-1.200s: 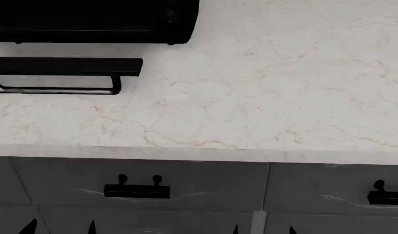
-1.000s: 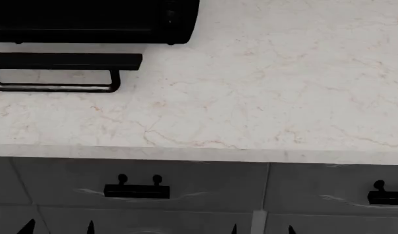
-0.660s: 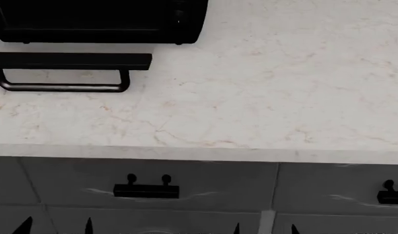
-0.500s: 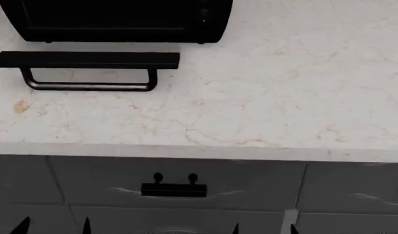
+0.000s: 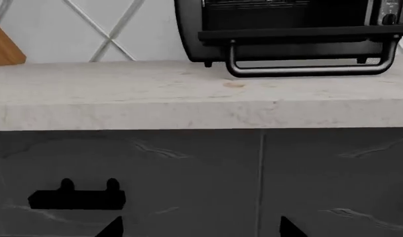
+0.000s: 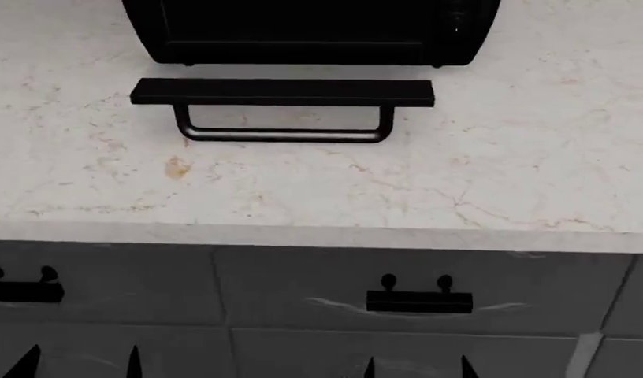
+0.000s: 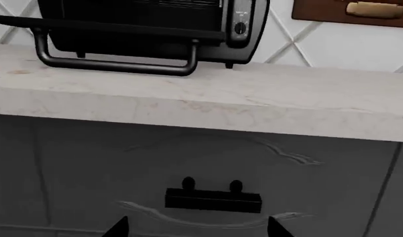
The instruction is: Close the toaster oven door.
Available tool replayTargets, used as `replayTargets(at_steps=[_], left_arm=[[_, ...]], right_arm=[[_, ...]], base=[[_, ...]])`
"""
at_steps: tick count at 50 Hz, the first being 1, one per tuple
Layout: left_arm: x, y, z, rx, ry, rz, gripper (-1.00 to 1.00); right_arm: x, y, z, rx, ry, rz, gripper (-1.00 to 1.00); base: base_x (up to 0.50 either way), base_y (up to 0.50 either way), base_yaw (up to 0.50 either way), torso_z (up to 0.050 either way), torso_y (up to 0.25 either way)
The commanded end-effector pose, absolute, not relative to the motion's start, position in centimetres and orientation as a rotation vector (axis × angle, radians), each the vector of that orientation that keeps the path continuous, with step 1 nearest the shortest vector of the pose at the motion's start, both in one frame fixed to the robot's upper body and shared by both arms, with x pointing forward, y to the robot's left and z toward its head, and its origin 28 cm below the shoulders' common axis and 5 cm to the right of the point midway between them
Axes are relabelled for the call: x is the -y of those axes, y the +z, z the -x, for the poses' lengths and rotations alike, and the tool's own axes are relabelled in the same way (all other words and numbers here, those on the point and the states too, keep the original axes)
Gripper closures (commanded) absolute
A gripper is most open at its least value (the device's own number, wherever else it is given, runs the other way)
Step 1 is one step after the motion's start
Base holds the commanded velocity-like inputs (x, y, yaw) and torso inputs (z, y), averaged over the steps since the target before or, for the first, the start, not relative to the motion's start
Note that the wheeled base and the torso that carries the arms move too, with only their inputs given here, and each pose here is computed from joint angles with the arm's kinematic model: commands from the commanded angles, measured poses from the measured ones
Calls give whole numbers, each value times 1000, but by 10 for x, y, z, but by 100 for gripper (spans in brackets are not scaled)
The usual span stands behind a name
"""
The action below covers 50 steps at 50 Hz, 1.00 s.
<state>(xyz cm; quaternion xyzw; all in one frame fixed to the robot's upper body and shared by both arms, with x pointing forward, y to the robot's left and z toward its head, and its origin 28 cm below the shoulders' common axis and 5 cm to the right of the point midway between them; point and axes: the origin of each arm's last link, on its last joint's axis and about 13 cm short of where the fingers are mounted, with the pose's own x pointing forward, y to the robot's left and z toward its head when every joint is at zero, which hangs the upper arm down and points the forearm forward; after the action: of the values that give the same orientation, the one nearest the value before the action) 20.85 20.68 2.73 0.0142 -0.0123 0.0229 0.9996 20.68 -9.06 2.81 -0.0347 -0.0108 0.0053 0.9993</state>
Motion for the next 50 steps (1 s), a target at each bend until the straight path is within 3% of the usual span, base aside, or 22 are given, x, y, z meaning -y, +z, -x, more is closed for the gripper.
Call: replayTargets(at_steps=[1,14,37,50], left_arm=[[-205,38,-204,36,35,-35,-100],[-199,71,-200,58,-28,-82,-100],[-197,150,-204,179,-94,-31,-100],[-199,152,-202,190,-74,-11,-100]], right_arm=[[88,43,-201,45,40,64,-100],[84,75,-202,114,36,85,-100],[84,132,-214,204,34,97,-100],[84,133,-213,211,34,100,-100]], base=[[-39,500,0,0,0],[-42,500,0,0,0],[0,0,0,0,0],[0,0,0,50,0]])
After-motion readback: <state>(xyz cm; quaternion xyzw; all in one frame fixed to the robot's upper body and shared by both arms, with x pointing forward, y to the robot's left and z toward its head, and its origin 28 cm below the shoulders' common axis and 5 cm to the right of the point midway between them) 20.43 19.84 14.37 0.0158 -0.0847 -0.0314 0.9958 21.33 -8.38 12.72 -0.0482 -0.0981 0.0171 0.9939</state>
